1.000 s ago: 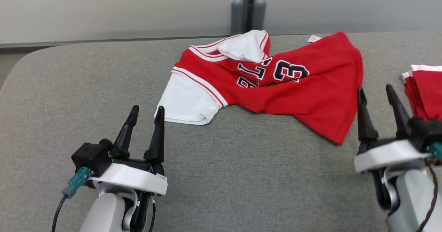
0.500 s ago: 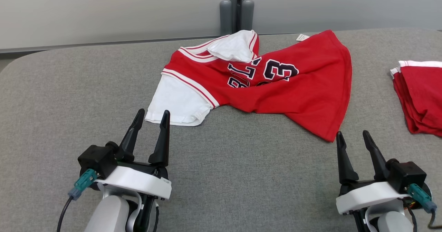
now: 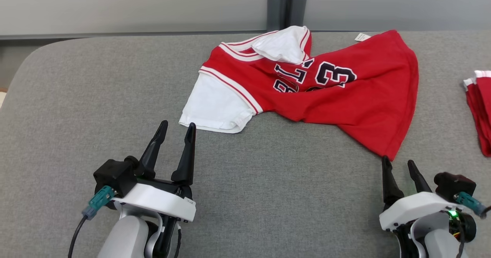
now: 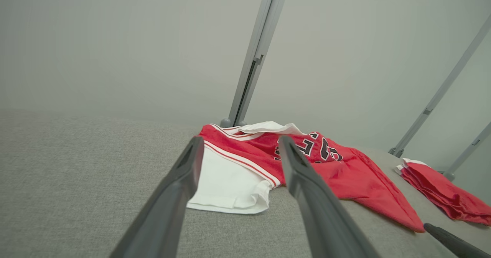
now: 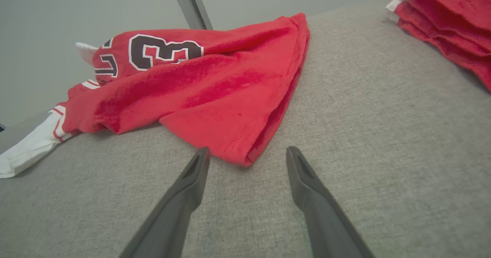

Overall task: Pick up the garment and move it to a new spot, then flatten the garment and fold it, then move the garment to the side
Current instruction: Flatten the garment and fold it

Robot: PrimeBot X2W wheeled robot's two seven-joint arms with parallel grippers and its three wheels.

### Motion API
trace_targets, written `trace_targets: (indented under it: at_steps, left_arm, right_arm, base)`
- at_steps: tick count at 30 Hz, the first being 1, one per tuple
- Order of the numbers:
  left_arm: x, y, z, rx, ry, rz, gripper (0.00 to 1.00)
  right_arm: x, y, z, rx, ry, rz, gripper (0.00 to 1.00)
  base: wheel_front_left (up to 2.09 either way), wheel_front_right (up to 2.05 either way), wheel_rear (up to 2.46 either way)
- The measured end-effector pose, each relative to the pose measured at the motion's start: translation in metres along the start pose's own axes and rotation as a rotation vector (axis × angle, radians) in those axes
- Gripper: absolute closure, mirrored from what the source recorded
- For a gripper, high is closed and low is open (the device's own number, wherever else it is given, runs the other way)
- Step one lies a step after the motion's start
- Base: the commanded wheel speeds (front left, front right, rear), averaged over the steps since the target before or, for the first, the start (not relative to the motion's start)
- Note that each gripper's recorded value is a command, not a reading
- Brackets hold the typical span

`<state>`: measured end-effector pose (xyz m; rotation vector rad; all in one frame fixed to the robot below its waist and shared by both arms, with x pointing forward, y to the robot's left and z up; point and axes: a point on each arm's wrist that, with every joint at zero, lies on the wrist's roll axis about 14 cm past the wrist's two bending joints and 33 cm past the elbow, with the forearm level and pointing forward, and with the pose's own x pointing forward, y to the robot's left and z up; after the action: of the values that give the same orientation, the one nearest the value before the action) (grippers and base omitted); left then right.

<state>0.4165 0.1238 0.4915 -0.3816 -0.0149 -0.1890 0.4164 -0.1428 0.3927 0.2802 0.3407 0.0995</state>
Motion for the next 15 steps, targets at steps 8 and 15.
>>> trace_targets:
  at_steps: [8,15]
  left_arm:
    - [0.001,0.012,-0.002,-0.003,0.007,0.031,0.00]
    - [0.003,0.018,0.001,-0.004,-0.003,0.045,0.00]
  right_arm:
    - [0.025,0.004,-0.016,0.091,0.069,-0.007,0.00]
    - [0.039,0.027,-0.018,0.096,0.081,0.059,1.00]
  base:
    - [0.00,0.00,0.00]
    - [0.00,0.00,0.00]
